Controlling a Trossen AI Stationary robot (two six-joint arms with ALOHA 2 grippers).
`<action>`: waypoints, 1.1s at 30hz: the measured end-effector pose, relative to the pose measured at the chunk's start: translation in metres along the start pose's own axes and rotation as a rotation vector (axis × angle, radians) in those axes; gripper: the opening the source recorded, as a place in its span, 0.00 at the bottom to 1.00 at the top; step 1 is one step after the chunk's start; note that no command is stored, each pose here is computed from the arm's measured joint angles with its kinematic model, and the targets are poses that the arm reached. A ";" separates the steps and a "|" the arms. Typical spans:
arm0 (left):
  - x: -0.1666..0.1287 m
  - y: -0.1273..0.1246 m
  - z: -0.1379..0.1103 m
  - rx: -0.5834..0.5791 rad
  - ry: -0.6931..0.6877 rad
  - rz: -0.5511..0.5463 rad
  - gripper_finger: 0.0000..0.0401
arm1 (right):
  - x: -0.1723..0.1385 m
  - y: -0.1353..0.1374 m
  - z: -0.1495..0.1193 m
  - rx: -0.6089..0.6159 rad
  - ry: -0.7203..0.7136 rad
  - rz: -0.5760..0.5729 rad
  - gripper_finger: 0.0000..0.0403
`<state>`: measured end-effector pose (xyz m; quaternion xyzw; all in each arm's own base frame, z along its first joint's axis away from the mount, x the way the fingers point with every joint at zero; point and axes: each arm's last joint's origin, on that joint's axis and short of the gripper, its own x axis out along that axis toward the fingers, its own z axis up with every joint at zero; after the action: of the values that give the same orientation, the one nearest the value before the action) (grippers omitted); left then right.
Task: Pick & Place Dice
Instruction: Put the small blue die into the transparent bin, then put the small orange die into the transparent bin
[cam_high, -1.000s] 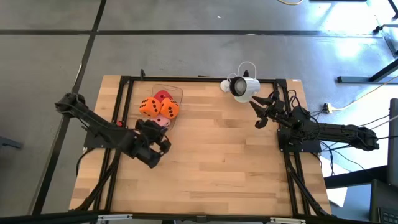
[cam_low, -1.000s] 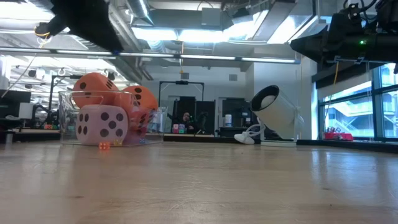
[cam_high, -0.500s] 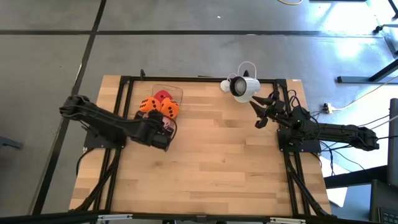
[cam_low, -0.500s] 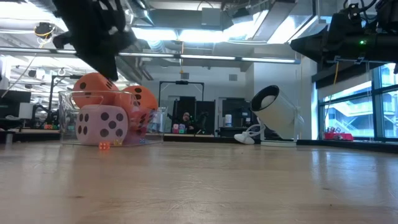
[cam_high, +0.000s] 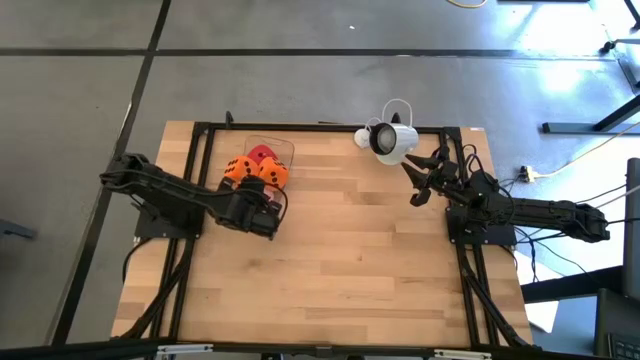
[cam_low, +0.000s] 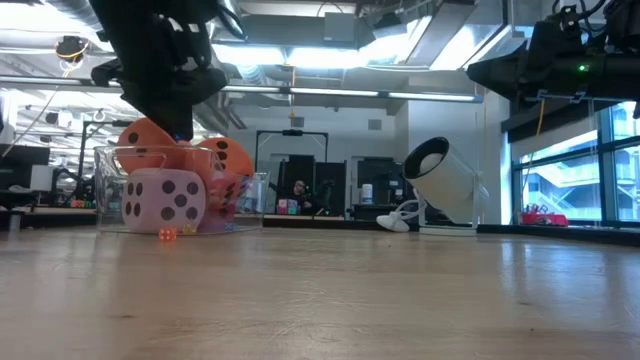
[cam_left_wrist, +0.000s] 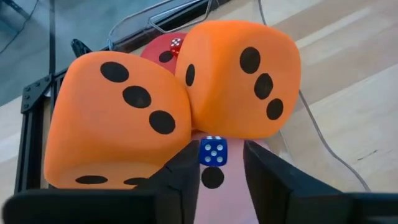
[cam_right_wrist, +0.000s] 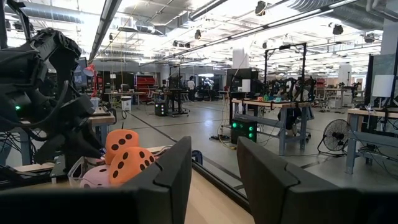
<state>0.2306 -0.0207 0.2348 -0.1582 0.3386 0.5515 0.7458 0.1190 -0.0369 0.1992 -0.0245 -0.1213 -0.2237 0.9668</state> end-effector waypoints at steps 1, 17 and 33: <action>0.000 0.000 0.000 0.000 0.002 -0.001 0.30 | 0.000 0.000 0.000 0.000 0.000 0.000 0.32; -0.003 -0.004 -0.003 -0.092 0.049 -0.041 0.35 | 0.000 0.000 0.000 0.000 0.000 0.000 0.32; -0.037 -0.020 -0.023 0.001 -0.144 -0.237 0.35 | 0.000 0.000 0.000 0.000 0.000 0.000 0.32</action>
<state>0.2356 -0.0682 0.2408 -0.1568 0.2634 0.4692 0.8282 0.1190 -0.0370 0.1991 -0.0246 -0.1212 -0.2238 0.9667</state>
